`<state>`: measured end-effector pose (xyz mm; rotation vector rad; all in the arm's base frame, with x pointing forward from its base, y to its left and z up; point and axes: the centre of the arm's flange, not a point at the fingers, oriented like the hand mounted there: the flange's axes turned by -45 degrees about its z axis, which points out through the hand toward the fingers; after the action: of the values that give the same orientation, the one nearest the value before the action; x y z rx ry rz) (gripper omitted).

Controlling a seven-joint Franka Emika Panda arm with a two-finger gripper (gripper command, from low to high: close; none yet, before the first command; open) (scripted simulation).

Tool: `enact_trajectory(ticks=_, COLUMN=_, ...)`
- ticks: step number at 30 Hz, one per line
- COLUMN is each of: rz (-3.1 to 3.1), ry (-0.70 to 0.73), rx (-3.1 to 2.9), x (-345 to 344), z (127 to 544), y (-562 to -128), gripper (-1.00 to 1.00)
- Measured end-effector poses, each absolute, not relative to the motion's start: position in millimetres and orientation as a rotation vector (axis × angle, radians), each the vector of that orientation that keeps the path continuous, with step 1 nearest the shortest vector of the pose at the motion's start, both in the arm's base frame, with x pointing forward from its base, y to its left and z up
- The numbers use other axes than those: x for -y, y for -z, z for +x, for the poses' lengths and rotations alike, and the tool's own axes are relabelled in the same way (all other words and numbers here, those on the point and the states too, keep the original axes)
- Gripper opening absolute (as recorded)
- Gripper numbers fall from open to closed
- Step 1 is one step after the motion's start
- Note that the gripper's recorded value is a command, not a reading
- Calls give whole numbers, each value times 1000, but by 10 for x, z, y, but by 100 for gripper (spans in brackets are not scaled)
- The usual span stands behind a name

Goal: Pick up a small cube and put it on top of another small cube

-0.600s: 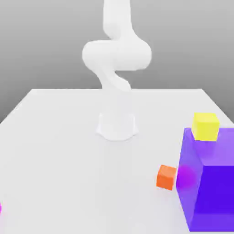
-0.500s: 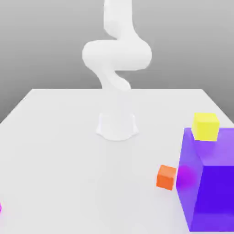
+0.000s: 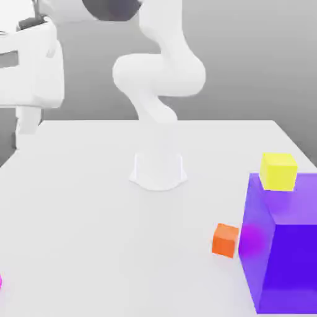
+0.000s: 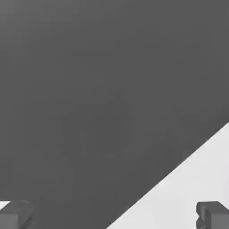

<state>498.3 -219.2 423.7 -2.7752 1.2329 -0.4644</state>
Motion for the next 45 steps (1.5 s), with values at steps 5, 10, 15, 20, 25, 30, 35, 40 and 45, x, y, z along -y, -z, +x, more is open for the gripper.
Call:
enact_trajectory(ticks=5, rz=-2673, ry=288, rx=-1519, x=2734, z=4898, y=-3369, gripper=0)
enact_trajectory(ticks=10, rz=-2548, ry=110, rx=-1792, x=3193, z=4641, y=-2482, gripper=0)
enact_trajectory(ticks=15, rz=-2459, ry=5, rx=-1954, x=3454, z=4403, y=-1653, gripper=0)
enact_trajectory(ticks=20, rz=-2455, ry=2, rx=-1960, x=3460, z=4388, y=-1366, gripper=-100)
enact_trajectory(ticks=25, rz=-2455, ry=2, rx=-1961, x=3464, z=4388, y=-1440, gripper=-100)
enact_trajectory(ticks=30, rz=-2566, ry=-6, rx=-1765, x=3021, z=4752, y=-2075, gripper=-100)
enact_trajectory(ticks=35, rz=-2799, ry=-20, rx=-1257, x=1787, z=5413, y=-2569, gripper=-100)
enact_trajectory(ticks=40, rz=-2950, ry=-25, rx=-768, x=544, z=5661, y=-3054, gripper=-100)
enact_trajectory(ticks=45, rz=-3043, ry=-25, rx=-244, x=-779, z=5535, y=-3555, gripper=-100)
